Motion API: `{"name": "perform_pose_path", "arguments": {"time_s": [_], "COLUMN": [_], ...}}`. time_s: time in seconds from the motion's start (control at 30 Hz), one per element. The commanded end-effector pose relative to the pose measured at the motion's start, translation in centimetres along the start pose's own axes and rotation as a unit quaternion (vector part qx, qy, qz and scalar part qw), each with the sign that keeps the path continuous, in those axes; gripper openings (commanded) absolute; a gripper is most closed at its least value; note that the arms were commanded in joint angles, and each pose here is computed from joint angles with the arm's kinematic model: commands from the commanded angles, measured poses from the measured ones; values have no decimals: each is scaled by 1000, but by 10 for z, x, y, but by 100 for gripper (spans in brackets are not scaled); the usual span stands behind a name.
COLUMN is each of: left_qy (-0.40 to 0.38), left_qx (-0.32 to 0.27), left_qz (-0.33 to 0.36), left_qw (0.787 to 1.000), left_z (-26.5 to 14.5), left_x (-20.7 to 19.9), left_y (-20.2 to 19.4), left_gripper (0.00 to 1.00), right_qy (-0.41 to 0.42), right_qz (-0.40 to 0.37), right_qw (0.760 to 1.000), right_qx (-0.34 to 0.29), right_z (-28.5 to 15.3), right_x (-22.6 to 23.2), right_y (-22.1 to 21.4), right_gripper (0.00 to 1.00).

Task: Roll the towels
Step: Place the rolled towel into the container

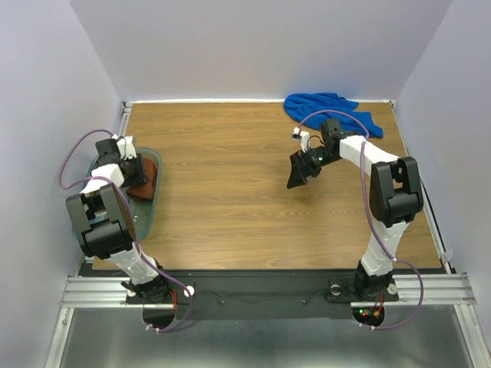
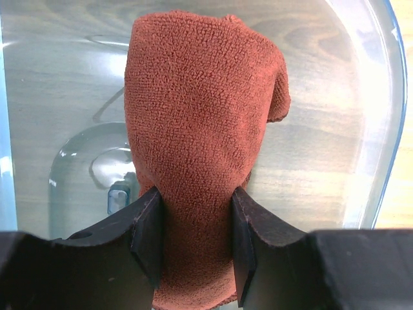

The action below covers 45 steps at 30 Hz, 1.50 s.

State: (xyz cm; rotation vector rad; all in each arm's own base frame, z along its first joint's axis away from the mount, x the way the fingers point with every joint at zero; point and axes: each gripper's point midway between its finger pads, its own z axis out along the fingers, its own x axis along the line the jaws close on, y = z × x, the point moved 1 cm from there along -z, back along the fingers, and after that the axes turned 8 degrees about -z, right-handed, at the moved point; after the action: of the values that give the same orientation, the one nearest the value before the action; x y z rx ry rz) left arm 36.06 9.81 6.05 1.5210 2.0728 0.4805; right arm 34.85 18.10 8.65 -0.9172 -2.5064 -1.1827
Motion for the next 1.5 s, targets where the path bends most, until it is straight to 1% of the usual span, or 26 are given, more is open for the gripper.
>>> {"name": "perform_pose_path", "arguments": {"time_s": [0.0,0.03,0.2,0.23,0.3,0.37,0.47,0.5,0.7,0.73,0.97,1.0,1.03,1.07,1.13,1.3,1.47], "left_qy": [9,11,21,21,25,25,27,29,28,29,35,36,38,38,41,39,35], "left_qx": [33,34,42,41,42,40,37,36,30,30,27,25,20,17,9,-4,-31], "left_qz": [-11,-9,4,6,8,11,14,15,25,27,37,38,38,39,41,50,63], "left_qw": [999,999,999,999,999,999,999,999,999,999,998,998,998,998,998,998,997], "left_z": [11,11,9,8,7,5,0,-1,-9,-10,-16,-18,-20,-22,-27,-37,-62], "left_x": [2,3,7,6,7,7,7,7,5,6,8,8,8,8,8,5,-3], "left_y": [-19,-20,-22,-20,-19,-17,-14,-13,-6,-6,-1,1,5,7,13,24,45], "left_gripper": [14,21,31,34,38,44,46,51,59,63,67,69,76,77,89,89,90], "right_qy": [-2,-1,-3,-3,-3,-6,-6,-6,-4,-4,0,0,0,1,1,0,0], "right_qz": [-4,-4,-5,-7,-9,-10,-11,-12,-15,-15,-18,-17,-17,-17,-16,-19,-22], "right_qw": [1000,1000,1000,1000,1000,1000,1000,1000,1000,1000,1000,1000,1000,1000,1000,1000,1000], "right_qx": [2,2,0,-1,-2,-3,-4,-3,-3,-3,-7,-8,-8,-8,-9,-11,-18], "right_z": [-1,0,-1,-2,-2,-4,-5,-5,-5,-5,-5,-5,-5,-5,-5,-7,-10], "right_x": [-2,-2,-3,-2,-1,-1,0,0,2,2,3,3,3,4,4,5,6], "right_y": [-3,-3,-1,0,1,2,1,1,-1,-1,1,2,2,2,2,5,11], "right_gripper": [100,100,100,100,100,100,100,100,100,100,100,100,100,100,100,100,100]}}
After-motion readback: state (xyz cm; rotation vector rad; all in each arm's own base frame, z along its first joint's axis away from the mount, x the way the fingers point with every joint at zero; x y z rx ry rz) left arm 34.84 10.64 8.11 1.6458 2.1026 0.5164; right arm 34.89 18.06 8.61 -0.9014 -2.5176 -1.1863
